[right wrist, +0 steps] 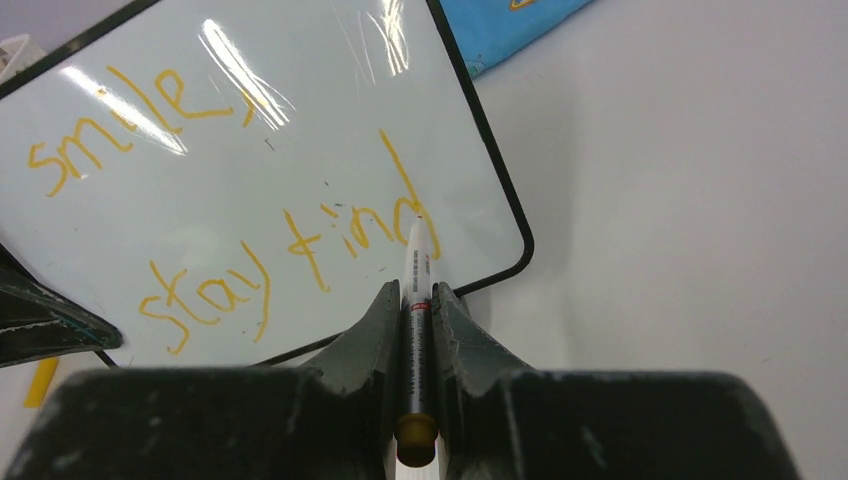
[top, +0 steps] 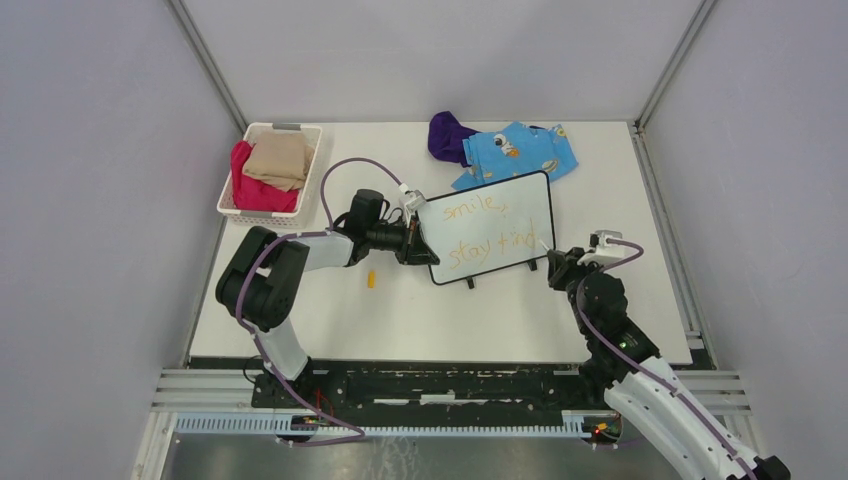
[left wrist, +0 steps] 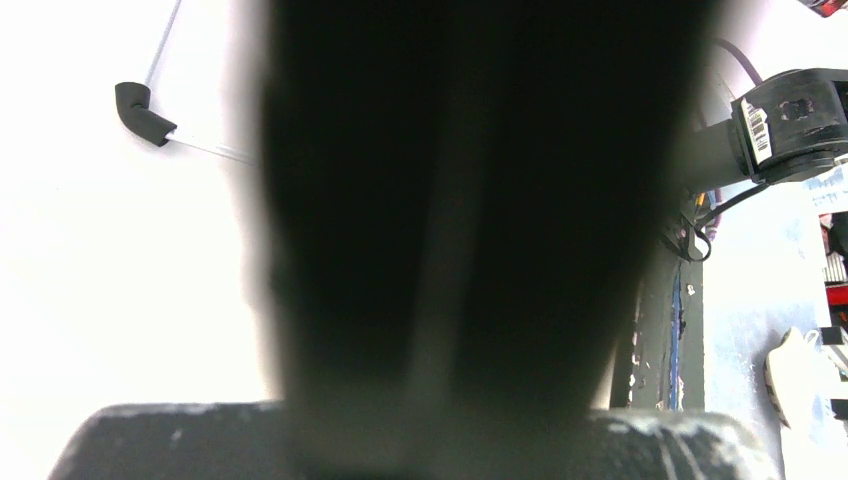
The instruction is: Write a sentence on the whiteboard
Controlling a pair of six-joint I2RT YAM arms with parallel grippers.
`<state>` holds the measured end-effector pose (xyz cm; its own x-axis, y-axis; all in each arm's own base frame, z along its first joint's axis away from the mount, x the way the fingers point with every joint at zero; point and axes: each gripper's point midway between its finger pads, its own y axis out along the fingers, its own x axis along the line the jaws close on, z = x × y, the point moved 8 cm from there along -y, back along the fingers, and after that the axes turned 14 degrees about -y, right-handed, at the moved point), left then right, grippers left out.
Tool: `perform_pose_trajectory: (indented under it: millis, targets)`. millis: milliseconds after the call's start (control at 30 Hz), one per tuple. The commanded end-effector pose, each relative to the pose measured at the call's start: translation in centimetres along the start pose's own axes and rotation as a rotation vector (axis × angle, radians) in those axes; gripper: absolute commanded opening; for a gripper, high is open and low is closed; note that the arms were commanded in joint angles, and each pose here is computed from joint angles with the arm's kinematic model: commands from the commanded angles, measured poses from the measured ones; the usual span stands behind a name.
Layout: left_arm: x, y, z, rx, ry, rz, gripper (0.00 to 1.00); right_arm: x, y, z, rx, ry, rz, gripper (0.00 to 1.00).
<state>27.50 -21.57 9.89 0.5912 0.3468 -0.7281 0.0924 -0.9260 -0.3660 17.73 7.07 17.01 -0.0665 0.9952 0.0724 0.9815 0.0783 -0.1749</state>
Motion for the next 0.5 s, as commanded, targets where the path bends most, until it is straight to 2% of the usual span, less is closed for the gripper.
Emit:
perform_pose_trajectory:
  millis: [0,467]
  targets:
    - [2.64,0.32,3.32,0.094,-0.063,-0.185,0.02,0.12,0.12,0.66,0.007,0.039,-0.015,0.00]
    - [2.76,0.34,3.38,0.096,-0.067,-0.190,0.02,-0.66,0.59,1.18,0.002,0.052,0.046,0.00]
